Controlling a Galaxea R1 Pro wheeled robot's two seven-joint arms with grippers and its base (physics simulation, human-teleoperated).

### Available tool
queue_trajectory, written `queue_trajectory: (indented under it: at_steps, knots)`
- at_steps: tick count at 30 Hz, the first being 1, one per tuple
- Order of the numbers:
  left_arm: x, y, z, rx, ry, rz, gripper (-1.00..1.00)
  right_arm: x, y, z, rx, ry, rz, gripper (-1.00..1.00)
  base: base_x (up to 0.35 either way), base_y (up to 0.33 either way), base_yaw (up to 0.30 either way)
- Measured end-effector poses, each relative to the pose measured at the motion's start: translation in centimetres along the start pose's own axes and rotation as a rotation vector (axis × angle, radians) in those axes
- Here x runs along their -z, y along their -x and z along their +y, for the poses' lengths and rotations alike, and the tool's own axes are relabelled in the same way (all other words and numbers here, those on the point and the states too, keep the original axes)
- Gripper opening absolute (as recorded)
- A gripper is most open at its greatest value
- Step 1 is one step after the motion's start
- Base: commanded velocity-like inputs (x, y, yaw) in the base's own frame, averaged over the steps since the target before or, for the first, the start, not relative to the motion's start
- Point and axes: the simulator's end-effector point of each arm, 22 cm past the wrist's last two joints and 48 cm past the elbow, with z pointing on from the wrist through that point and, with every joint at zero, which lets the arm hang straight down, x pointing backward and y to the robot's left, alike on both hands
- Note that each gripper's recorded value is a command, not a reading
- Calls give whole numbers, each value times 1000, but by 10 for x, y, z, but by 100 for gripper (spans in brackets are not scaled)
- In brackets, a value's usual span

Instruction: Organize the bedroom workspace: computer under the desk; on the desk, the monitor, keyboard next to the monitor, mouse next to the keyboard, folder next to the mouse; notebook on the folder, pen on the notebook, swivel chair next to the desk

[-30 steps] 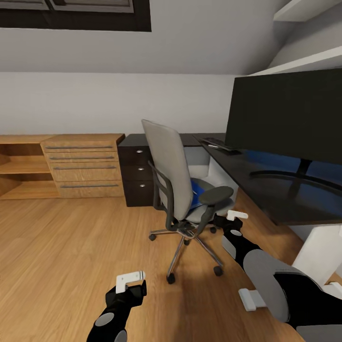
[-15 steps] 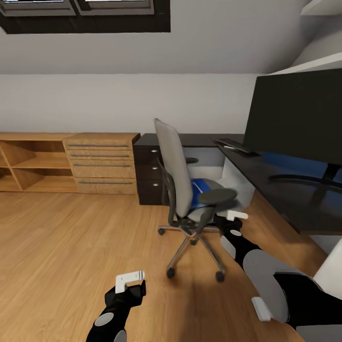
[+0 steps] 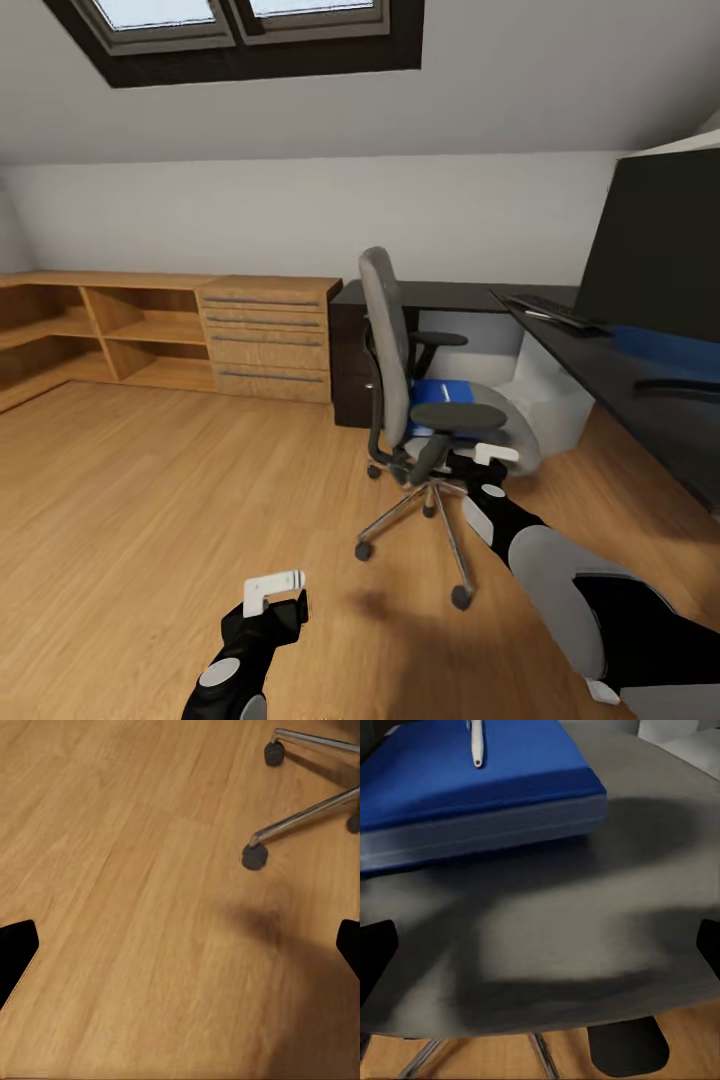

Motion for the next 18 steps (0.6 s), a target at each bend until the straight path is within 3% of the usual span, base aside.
queue_trajectory:
  at_steps: [14, 18]
  knots:
    - [0, -1, -1, -2, -1, 1, 100, 1, -1, 4, 0, 5, 1, 100, 0, 0, 272]
    - [0, 0, -1, -2, -1, 0, 100, 1, -1, 4, 0, 6, 1, 100, 0, 0, 132]
